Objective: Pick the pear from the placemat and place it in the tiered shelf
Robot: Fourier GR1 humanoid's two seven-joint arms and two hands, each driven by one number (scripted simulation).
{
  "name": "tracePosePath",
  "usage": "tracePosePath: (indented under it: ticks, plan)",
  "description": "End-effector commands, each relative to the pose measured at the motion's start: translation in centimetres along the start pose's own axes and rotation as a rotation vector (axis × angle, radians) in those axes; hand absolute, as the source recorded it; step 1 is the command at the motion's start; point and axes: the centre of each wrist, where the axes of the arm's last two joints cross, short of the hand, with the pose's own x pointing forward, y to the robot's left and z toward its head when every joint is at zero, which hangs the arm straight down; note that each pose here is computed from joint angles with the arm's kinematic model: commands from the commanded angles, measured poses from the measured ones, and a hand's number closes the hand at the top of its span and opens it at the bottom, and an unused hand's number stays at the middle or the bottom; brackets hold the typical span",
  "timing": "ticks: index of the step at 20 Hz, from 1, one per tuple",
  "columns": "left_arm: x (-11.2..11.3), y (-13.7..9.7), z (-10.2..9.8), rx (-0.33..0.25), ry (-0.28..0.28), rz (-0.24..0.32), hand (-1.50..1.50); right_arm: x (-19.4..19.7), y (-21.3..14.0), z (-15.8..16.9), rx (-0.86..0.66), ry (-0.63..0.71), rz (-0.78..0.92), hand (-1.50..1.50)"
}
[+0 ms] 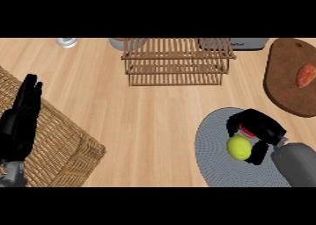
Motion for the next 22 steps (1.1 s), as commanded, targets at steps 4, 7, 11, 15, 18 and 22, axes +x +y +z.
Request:
tracePosePath:
  ticks: [4,7,11,15,18,22]
  plan:
    - [-0.7,0.0,0.3,0.014,0.054,0.007,0.0,6.4,2.8,-6.1,-0.095,0.376,-0.043,1.5]
    - [-0.5,-0.1,0.5,0.0,0.045,0.003,0.0,12.0,3.0,-9.3,-0.135,0.407,-0.086,1.5]
    - [-0.7,-0.2,0.6,0.006,0.046,0.014,0.0,17.8,-0.2,-10.3,-0.32,0.423,-0.159,1.5]
    - [-0.5,-0.7,0.1,-0.006,0.048,0.02,0.0,23.1,-4.9,-9.7,-0.552,0.423,-0.263,1.5]
    - [-1.1,-1.3,0.1,0.0,0.05,0.023,0.0,26.9,-7.7,-8.9,-0.72,0.478,-0.273,1.5]
    - [-1.7,-1.6,0.0,-0.002,0.033,0.006,0.0,31.9,-10.0,-8.0,-0.843,0.577,-0.239,1.5]
